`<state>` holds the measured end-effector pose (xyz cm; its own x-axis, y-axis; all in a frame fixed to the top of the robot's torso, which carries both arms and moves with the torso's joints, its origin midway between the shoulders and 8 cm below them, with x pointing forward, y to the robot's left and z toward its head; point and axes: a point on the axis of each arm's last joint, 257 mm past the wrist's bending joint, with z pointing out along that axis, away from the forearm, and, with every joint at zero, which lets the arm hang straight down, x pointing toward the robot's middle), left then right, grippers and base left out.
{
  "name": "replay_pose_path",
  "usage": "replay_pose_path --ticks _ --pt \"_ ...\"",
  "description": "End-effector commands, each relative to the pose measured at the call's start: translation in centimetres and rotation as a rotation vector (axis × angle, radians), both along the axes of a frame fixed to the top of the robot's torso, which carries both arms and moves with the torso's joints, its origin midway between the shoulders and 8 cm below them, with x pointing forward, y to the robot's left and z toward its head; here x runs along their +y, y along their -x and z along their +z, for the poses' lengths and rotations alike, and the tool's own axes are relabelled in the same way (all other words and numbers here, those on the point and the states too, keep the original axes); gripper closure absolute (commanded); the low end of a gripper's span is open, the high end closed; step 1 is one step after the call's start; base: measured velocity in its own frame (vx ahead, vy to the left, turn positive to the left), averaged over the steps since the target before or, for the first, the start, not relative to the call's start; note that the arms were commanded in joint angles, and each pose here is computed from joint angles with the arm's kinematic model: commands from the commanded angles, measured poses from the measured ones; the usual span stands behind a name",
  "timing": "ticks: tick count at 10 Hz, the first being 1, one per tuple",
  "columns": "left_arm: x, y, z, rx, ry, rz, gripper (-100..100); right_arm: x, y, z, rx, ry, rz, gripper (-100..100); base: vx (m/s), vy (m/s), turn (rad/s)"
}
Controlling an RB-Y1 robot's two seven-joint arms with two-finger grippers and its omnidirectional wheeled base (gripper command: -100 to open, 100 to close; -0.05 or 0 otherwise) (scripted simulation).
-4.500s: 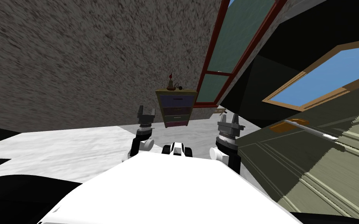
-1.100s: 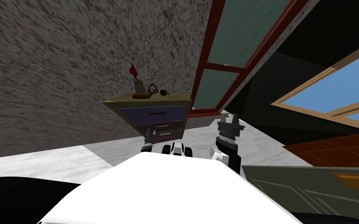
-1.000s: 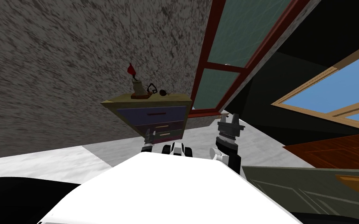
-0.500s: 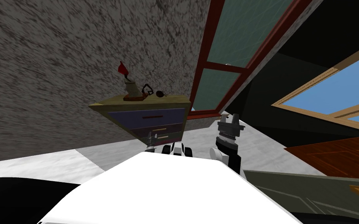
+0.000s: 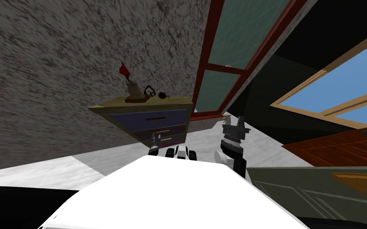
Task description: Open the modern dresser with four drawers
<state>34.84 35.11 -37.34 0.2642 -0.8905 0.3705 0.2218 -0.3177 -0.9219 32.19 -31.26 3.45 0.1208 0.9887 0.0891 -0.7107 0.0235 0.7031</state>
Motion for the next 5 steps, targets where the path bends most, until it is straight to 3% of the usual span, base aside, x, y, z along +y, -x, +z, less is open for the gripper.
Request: replay_pose_path --ticks 1,2,5 --pt "1.0 -2.0 0.1 0.003 0.0 0.026 -100 0.0 0.0 0.0 0.0 0.0 0.0 0 -0.105 0.01 -0.112" --pt "1.0 -2.2 0.3 -0.001 0.0 0.025 -100 0.0 0.0 0.0 0.0 0.0 0.0 0 -0.053 0.005 -0.027" --pt "1.9 -4.7 0.5 0.001 0.009 0.053 -100 0.0 0.0 0.0 0.0 0.0 0.0 0 -0.062 0.002 -0.082"
